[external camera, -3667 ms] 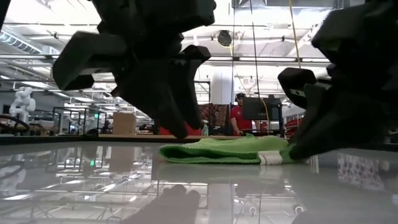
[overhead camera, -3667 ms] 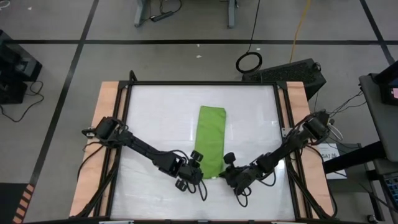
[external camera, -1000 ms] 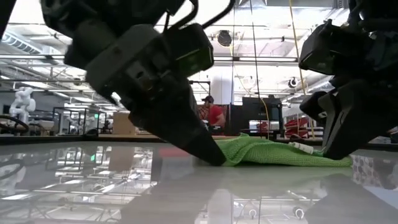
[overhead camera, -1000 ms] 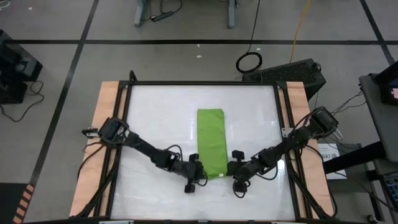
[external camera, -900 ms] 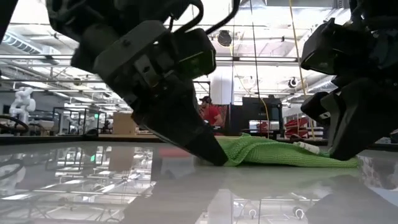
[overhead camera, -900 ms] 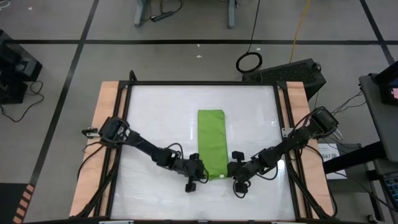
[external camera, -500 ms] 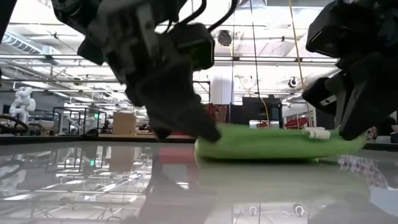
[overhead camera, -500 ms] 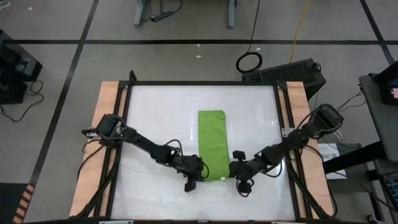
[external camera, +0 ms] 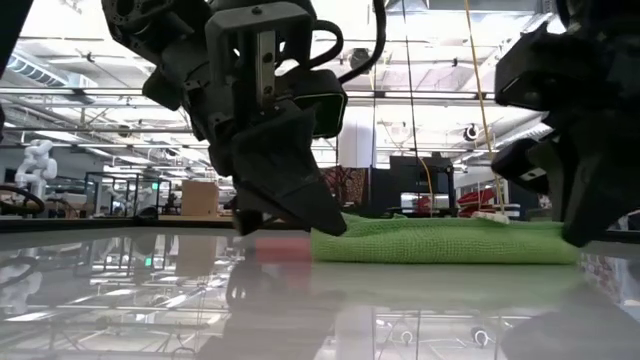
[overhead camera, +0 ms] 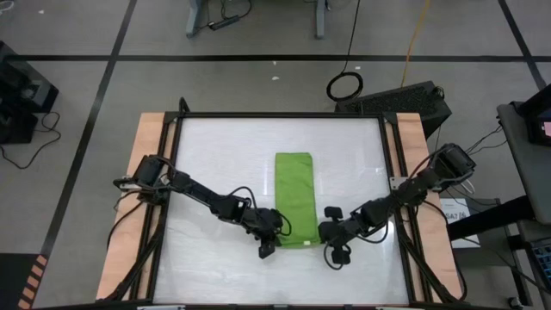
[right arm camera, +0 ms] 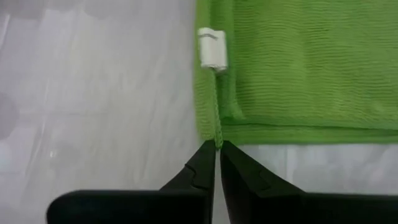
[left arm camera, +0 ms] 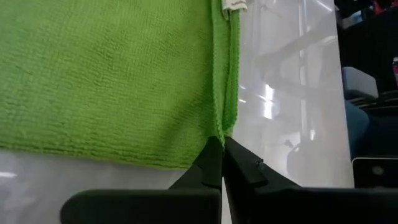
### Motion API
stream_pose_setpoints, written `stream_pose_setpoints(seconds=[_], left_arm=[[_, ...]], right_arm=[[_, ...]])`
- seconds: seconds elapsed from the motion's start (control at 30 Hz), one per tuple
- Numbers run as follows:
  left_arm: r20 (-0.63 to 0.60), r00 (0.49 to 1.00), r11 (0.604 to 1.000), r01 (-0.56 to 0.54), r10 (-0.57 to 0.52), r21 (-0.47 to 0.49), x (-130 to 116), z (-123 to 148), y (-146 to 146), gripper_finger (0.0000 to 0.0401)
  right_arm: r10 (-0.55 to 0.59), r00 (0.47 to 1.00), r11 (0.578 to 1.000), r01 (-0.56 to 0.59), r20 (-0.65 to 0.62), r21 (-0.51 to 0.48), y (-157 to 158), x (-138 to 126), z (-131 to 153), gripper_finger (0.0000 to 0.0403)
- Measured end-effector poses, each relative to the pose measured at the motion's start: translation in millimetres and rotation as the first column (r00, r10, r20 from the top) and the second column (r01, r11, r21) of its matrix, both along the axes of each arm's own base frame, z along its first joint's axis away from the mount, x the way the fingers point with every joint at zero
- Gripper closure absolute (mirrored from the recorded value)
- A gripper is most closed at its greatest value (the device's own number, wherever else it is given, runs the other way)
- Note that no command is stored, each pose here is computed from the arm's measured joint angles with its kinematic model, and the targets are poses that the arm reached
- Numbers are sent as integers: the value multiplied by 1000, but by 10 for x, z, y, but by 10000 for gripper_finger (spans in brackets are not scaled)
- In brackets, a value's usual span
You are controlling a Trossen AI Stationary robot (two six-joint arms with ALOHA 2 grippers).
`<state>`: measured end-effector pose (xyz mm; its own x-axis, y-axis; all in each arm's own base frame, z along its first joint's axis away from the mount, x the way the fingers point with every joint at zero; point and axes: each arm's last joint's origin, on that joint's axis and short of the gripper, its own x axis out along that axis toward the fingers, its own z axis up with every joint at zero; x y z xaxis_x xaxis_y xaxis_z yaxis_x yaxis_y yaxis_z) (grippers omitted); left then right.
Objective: Roll towel
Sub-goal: Roll the green microfiber cloth
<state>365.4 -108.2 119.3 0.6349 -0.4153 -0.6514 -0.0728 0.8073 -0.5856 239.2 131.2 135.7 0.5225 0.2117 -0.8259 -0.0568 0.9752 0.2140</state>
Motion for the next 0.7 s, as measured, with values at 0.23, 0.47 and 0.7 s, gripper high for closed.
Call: stream_pose_setpoints(seconds=[0.23, 0.47, 0.7], left_arm=[[-42, 999, 1000, -24, 24, -7, -13, -21, 36, 396], [-76, 996, 999, -44, 45, 9, -19, -40, 98, 395], [-79, 995, 998, -59, 60, 12, -10, -42, 147, 394]], right_arm=[[24, 1000, 999, -24, 14, -34, -45, 25, -1, 385], [111, 993, 986, -105, 46, -131, -1, 0, 0, 383], [199, 977, 937, -168, 73, -305, 141, -113, -6, 319]])
